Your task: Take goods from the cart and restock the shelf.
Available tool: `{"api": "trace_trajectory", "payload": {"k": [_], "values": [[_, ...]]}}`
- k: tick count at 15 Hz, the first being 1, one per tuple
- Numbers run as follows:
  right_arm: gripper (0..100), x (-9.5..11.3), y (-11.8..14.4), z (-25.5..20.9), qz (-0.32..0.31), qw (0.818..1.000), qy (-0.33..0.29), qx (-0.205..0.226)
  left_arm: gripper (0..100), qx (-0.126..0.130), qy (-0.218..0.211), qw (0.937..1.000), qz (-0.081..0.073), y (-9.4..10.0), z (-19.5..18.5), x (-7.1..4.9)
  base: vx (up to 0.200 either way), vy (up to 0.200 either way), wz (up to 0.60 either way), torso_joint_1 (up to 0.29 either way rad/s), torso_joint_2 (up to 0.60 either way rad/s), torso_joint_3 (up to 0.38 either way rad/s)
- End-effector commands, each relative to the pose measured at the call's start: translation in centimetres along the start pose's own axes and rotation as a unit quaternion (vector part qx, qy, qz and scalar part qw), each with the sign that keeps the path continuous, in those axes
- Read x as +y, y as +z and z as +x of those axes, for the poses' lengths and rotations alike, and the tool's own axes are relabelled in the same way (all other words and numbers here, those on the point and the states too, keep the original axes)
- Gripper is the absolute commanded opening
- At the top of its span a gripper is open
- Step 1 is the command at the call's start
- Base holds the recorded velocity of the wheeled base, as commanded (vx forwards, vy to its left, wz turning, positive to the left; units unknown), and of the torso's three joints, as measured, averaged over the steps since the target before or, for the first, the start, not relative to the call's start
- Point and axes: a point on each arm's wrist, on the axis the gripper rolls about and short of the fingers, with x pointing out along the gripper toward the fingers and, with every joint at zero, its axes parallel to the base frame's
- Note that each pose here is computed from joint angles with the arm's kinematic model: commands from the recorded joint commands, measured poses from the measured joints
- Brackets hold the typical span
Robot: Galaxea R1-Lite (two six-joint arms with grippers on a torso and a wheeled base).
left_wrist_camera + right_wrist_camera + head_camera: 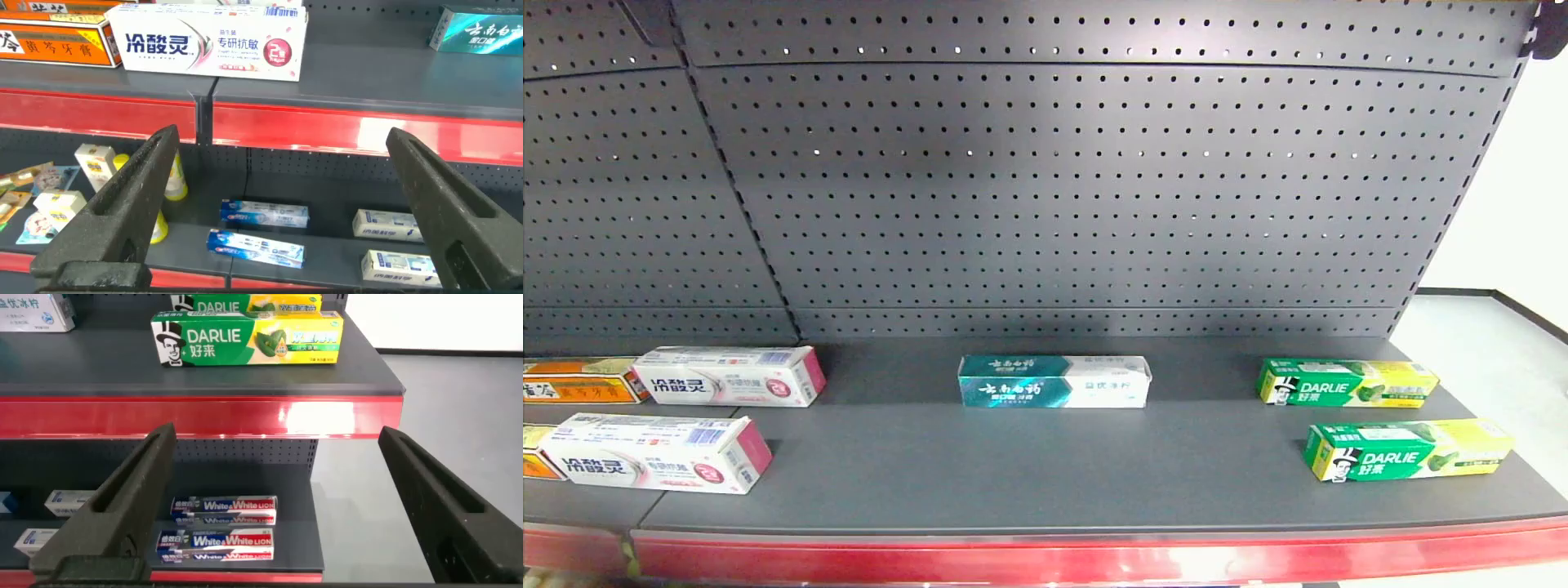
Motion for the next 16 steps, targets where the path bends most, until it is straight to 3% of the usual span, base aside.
{"api": "trace_trajectory", "payload": {"k": [1,16], "values": [[100,0.0,0.0,0.0,0.0,1.0,0.0,0.0,100,0.0,0.0,1.0,0.0,-0.01,0.0,0.0,0.0,0.0,0.0,0.0,0.0,0.0],[100,0.0,0.0,0.0,0.0,1.0,0.0,0.0,100,0.001,-0.001,1.0,0.001,-0.01,0.0,-0.01,0.0,0.0,-0.6,0.003,0.0,0.002]]}}
